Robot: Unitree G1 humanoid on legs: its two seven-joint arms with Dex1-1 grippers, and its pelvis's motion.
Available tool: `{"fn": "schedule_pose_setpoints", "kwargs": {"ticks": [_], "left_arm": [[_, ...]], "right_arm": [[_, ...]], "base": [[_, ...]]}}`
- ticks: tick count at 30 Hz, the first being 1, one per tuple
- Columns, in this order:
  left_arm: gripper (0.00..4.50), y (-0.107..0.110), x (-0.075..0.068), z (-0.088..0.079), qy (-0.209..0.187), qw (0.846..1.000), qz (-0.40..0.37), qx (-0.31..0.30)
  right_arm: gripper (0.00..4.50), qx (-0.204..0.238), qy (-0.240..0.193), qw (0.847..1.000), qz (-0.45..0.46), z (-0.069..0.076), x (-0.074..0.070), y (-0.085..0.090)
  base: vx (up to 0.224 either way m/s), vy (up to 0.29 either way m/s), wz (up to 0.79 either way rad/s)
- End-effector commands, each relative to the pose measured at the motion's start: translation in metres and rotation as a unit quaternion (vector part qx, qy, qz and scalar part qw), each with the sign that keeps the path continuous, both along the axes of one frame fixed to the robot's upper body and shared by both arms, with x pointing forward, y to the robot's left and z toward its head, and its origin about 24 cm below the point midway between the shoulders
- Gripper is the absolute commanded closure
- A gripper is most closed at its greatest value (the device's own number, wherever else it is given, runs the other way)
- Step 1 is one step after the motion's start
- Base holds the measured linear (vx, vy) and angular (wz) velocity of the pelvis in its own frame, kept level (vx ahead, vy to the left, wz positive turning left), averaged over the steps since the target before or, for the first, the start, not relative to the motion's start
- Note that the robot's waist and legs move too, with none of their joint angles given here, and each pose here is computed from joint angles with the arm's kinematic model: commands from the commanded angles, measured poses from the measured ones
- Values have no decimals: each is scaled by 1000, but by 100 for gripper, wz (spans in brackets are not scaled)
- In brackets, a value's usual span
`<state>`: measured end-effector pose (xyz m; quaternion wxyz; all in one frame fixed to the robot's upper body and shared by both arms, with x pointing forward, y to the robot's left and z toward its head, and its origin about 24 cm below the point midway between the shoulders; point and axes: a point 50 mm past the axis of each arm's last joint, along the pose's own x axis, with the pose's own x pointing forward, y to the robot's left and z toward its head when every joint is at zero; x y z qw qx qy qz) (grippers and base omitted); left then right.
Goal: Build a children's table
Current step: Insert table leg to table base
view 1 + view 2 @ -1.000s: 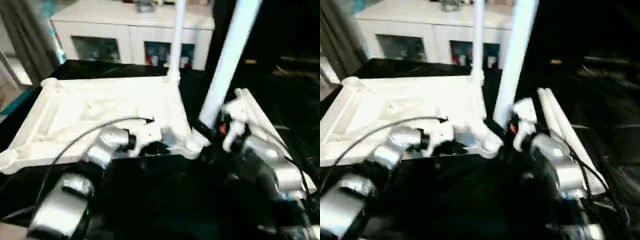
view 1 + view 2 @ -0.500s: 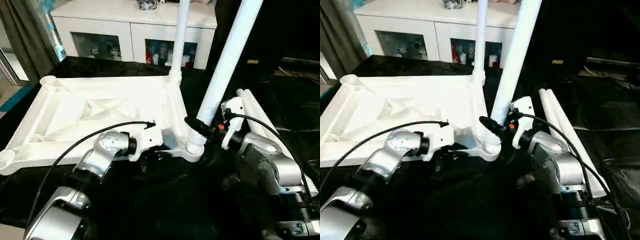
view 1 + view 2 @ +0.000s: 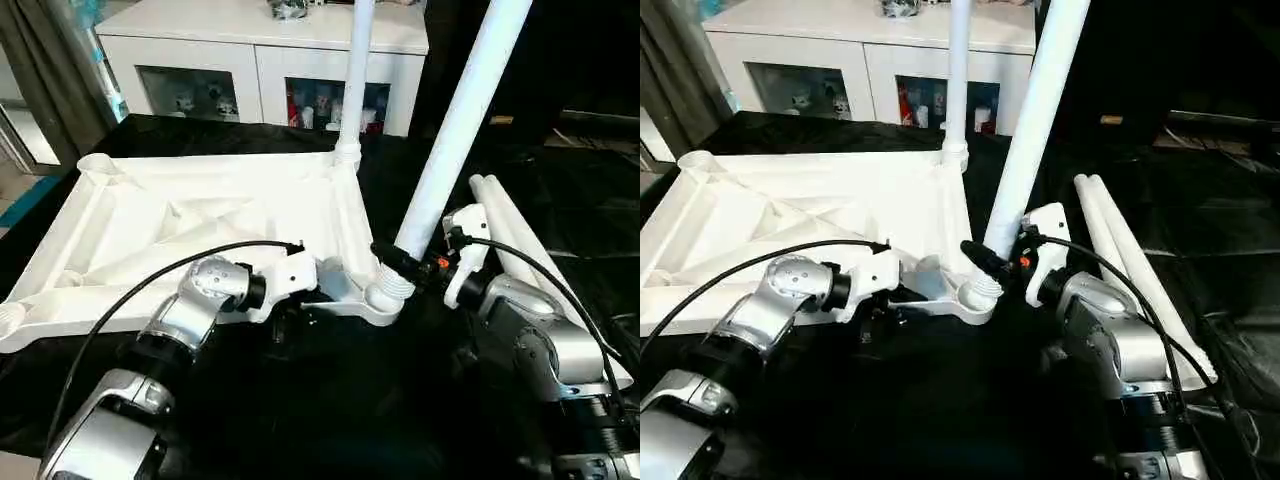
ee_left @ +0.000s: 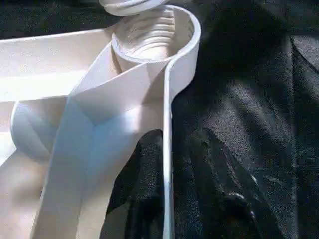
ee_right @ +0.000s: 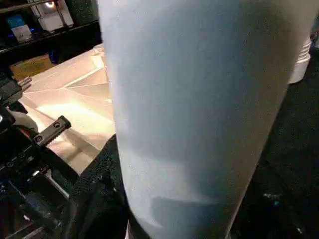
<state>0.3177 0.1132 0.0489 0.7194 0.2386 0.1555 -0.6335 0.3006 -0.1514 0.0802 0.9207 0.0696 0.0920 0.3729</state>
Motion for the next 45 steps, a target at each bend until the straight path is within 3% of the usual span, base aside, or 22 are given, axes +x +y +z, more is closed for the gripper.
{"fn": "schedule_pose_setpoints", "kwargs": {"ticks": [1,5,6,8,16,24,32,39,45], "left_arm": [[348,6,3,2,2,1000,5,5],[348,8,4,4,4,1000,6,0],[375,8,4,4,5,1000,6,-2],[375,8,4,3,7,1000,5,-2],[450,7,1,-1,22,1000,6,-13],[450,11,-1,-5,31,999,7,-11],[450,11,3,-4,19,1000,11,9],[450,-2,2,-3,13,1000,1,1],[450,-4,3,9,8,999,-34,2]], "right_arm": [[256,-3,-20,1000,-5,8,-1,-3],[256,-4,-20,1000,-4,8,-1,-2],[256,-4,-20,1000,-3,7,-2,-2],[256,-7,-19,1000,0,7,-2,-1],[256,-9,-14,1000,8,4,-4,1],[256,-25,1,999,29,-1,-3,9],[256,-12,-8,1000,25,8,14,9],[256,-13,3,999,33,1,12,8],[256,-12,0,998,61,9,7,18]], "base": [[0,0,0],[0,0,0],[0,0,0],[0,0,0],[0,0,0],[0,0,0],[0,0,0],[0,0,0],[0,0,0]]}}
